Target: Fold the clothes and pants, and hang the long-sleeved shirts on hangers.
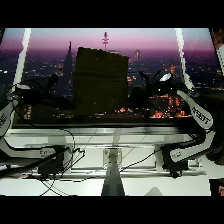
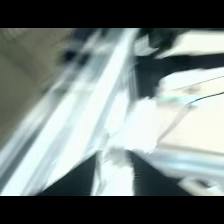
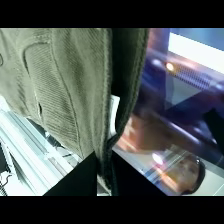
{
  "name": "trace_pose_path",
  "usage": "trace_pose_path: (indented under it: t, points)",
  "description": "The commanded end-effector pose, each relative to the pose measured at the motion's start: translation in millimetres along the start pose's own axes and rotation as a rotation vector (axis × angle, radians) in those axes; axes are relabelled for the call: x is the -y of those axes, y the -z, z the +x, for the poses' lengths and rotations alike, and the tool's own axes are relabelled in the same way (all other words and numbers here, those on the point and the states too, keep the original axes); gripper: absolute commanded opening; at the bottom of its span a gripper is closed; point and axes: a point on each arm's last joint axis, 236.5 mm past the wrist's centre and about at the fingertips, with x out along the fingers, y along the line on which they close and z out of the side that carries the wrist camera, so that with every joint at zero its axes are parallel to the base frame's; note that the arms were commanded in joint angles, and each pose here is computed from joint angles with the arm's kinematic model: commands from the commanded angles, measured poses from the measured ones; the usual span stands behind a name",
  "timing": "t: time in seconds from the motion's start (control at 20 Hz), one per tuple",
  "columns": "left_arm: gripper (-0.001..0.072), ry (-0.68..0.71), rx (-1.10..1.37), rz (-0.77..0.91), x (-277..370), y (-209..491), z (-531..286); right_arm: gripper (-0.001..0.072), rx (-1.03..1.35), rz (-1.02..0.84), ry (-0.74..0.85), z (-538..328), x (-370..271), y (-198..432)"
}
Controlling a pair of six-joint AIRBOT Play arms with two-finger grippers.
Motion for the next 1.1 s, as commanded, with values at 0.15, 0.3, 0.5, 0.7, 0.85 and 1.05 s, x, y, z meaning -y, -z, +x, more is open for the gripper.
trace_pose_path:
  t: [0.15,0.3,0.5,0.7,0.85,1.05]
  points:
    - [0.0662,-0.186,-0.072,-0.087,-43.4,19.2,-6.2,0.0044,-0.005,-0.001,-0.003,-0.2,-1.3,1.1]
    - [0.0574,-0.213,-0.031,-0.093,-49.4,9.7,-9.9,0.0044,-0.006,-0.001,-0.004,-0.2,-1.4,1.4]
    - [0.0574,-0.293,0.061,-0.151,-73.2,2.7,-30.2,0.0044,-0.008,-0.001,-0.005,-0.3,-1.6,1.8]
    - [0.0574,-0.354,0.129,-0.213,-92.7,1.8,-46.9,0.0044,-0.003,-0.002,-0.002,-0.2,-1.0,0.6]
    - [0.0574,-0.359,0.137,-0.224,-97.6,2.1,-36.0,0.0044,0.001,-0.002,0.001,-0.2,-0.3,-0.4]
    - [0.0576,-0.351,0.121,-0.230,-99.2,3.4,-5.9,0.0044,0.002,-0.002,0.001,-0.2,-0.1,-0.6]
